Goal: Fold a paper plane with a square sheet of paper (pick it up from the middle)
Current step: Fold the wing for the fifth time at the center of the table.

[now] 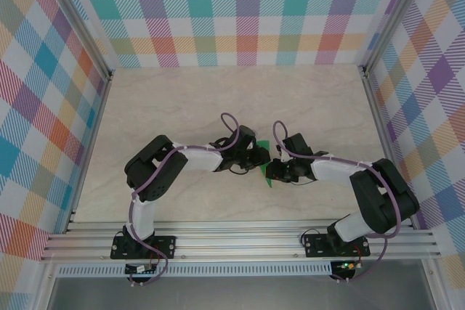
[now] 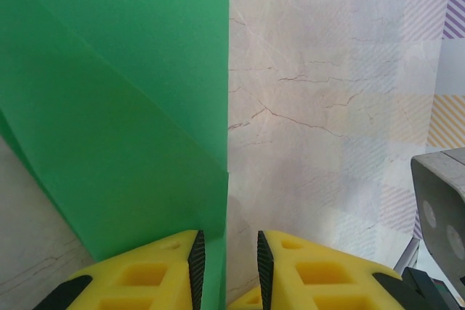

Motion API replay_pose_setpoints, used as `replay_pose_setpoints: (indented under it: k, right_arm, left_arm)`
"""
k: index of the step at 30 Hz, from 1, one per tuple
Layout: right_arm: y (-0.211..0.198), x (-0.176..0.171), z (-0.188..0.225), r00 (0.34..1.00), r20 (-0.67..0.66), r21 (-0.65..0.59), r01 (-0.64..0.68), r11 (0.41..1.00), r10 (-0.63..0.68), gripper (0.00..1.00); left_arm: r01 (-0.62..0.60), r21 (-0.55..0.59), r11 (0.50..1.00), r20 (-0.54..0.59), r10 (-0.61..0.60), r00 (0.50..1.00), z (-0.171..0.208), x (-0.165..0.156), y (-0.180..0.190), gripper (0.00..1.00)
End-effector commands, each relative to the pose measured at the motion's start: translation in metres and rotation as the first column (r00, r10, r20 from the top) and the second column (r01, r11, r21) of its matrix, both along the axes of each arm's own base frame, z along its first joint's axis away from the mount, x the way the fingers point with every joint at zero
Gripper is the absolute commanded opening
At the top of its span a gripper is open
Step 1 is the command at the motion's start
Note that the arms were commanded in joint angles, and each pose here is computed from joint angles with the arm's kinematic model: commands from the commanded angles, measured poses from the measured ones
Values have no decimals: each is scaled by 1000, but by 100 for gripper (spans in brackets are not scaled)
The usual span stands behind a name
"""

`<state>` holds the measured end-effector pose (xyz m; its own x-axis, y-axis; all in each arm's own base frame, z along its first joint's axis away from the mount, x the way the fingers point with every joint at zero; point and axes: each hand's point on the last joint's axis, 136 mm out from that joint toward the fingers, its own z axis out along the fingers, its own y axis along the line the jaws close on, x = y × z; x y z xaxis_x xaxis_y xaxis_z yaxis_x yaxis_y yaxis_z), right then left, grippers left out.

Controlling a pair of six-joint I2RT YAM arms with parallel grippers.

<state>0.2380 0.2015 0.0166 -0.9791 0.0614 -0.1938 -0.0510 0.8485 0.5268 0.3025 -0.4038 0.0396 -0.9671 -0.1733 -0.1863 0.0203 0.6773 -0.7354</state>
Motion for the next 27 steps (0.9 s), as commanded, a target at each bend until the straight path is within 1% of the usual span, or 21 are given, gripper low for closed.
replay_pose_setpoints:
  k: [1,6,10,12,14,18,22,25,27]
  right_arm:
    - [-7,-5,-13,999,-37,-59,4,998,-6,24]
    - [-12,-8,-20,998,-62,-90,18,996,-23,22]
    - [-15,-10,-26,996,-78,-106,32,994,-40,20]
    - [-13,-11,-22,996,-74,-89,34,995,-40,21]
    - [-13,-10,-13,997,-57,-75,44,996,-48,23]
    - [-13,-5,13,998,-1,-18,57,998,-57,26]
    - [-11,-6,29,998,9,42,58,997,-58,27]
    - [-6,-9,43,999,40,100,32,994,-36,25]
    - [4,-12,52,998,55,165,-14,986,5,23]
  left_arm:
    - [10,-22,1000,2,-10,1000,4,4,-7,29]
    - [20,-23,1000,8,-20,1000,7,5,-9,29]
    - [13,7,1000,-15,-13,1000,-3,4,-6,29]
    - [5,21,1000,-31,-4,1000,-10,2,-3,29]
    - [-4,24,1000,-36,4,999,-13,1,-1,29]
    - [-7,39,999,-42,9,999,-16,1,0,28]
    - [-2,33,999,-40,3,999,-14,2,-2,28]
    - [-1,29,1000,-38,2,999,-13,3,-3,28]
    - [-1,25,1000,-36,2,999,-11,4,-4,28]
